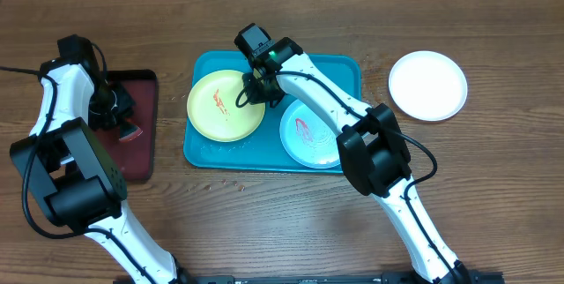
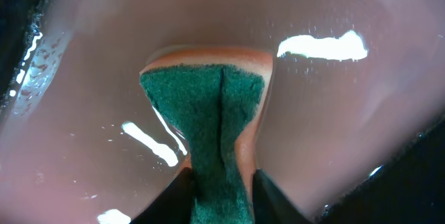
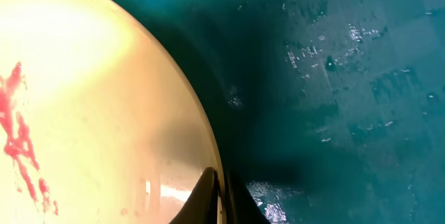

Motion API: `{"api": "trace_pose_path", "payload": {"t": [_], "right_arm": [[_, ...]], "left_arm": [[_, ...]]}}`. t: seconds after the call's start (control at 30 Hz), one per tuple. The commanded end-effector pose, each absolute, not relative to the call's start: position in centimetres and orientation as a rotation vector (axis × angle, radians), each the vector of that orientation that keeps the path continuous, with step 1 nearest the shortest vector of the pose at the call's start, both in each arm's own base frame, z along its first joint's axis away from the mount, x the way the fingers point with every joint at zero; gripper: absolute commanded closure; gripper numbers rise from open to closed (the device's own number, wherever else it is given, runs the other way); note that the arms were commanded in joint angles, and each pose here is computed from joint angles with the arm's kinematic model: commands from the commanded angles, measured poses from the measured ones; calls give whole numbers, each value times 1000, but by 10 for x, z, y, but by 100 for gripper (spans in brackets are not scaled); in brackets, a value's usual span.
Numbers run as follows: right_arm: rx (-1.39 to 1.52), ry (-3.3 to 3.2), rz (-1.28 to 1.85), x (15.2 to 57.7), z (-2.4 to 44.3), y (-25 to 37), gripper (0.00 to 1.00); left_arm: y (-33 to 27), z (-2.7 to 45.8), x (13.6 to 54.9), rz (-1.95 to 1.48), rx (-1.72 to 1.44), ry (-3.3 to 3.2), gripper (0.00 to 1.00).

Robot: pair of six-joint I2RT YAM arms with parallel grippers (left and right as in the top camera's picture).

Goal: Clean dirty plates on tray and stack at the side
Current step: 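Grasp the yellow plate rim with the right gripper and pull it center, then dip and rub the left-held sponge in the pink water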

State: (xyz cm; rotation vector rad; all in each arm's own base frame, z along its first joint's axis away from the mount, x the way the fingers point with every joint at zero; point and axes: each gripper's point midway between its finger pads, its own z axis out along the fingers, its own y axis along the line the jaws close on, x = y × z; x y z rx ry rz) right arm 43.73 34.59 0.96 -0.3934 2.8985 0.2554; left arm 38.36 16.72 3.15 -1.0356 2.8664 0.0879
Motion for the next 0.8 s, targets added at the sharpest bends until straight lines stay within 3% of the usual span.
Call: {"api": "trace_pose_path", "payload": {"t": [0.0, 0.03, 0.1, 0.37, 0.43, 0.47, 0.5, 0.57, 0.7, 0.77], "right_arm": [[-392, 2963, 62, 430, -23, 318, 96], [-393, 2967, 58, 429, -23, 318, 96], [-395, 2975, 45, 427, -23, 316, 96], [-394, 2997, 15, 424, -15, 310, 96], [-395, 2999, 14, 423, -15, 310, 96], [-395, 3000, 13, 423, -15, 310, 96], [-396, 2999, 13, 423, -15, 310, 96], [-395, 2999, 14, 423, -15, 310, 96], [-395, 2999, 14, 423, -15, 310, 96], [-394, 2999, 14, 423, -15, 309, 96]], "left_arm": [[173, 38, 388, 98, -1023, 2849, 82], [172, 38, 388, 98, -1023, 2850, 89], [172, 37, 387, 98, -1023, 2853, 92], [171, 25, 384, 103, -1029, 2869, 86], [171, 22, 382, 103, -1033, 2880, 76], [171, 22, 381, 104, -1035, 2883, 54], [171, 22, 380, 108, -1038, 2885, 44], [179, 23, 375, 181, -1046, 2887, 46], [179, 22, 375, 171, -1047, 2888, 62], [177, 21, 376, 158, -1052, 2887, 63]]}}
